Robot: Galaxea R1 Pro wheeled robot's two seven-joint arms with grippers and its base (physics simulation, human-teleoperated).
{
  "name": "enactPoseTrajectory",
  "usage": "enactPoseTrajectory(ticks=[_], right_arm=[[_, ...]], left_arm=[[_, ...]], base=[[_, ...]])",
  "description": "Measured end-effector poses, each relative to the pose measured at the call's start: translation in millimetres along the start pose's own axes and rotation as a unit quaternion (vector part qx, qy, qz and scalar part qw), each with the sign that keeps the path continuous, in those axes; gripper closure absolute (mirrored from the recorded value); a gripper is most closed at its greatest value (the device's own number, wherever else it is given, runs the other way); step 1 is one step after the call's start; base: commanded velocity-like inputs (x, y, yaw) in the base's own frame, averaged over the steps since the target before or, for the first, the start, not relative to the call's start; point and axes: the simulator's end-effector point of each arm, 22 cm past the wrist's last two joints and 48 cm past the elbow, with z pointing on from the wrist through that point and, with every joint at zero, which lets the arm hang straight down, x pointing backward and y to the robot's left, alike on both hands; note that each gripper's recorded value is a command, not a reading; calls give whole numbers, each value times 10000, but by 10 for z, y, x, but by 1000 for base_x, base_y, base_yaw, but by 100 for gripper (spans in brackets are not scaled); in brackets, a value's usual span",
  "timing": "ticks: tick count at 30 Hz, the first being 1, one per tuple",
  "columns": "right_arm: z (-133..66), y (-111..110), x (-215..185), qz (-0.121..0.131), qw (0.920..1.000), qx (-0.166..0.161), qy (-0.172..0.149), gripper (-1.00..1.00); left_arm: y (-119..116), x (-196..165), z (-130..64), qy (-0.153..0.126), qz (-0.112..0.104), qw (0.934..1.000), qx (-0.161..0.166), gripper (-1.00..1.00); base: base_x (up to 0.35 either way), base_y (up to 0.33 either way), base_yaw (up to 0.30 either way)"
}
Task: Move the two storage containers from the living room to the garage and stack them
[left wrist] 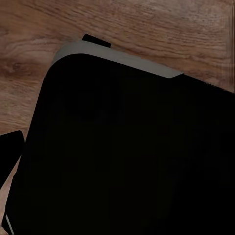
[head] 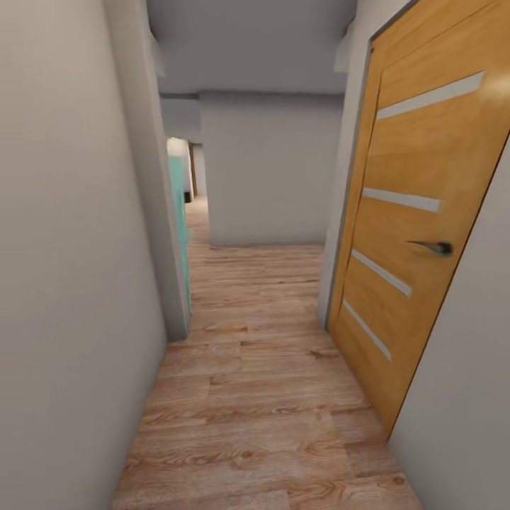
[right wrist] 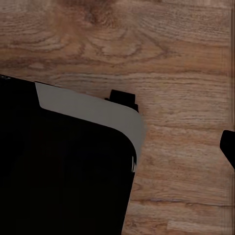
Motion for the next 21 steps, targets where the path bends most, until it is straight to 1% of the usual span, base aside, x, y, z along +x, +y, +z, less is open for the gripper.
enactPoseTrajectory(ticks=[5,21], right_arm=[[0,-2,0,2,10000,2,-1,-100],[1,12,-1,-10,10000,-15,-1,-100]], left_arm=[[-1,0,0,0,1,10000,3,-100],[23,-5,1,3,-4,10000,-15,-100]], base=[[315,-142,4],[306,-181,0]])
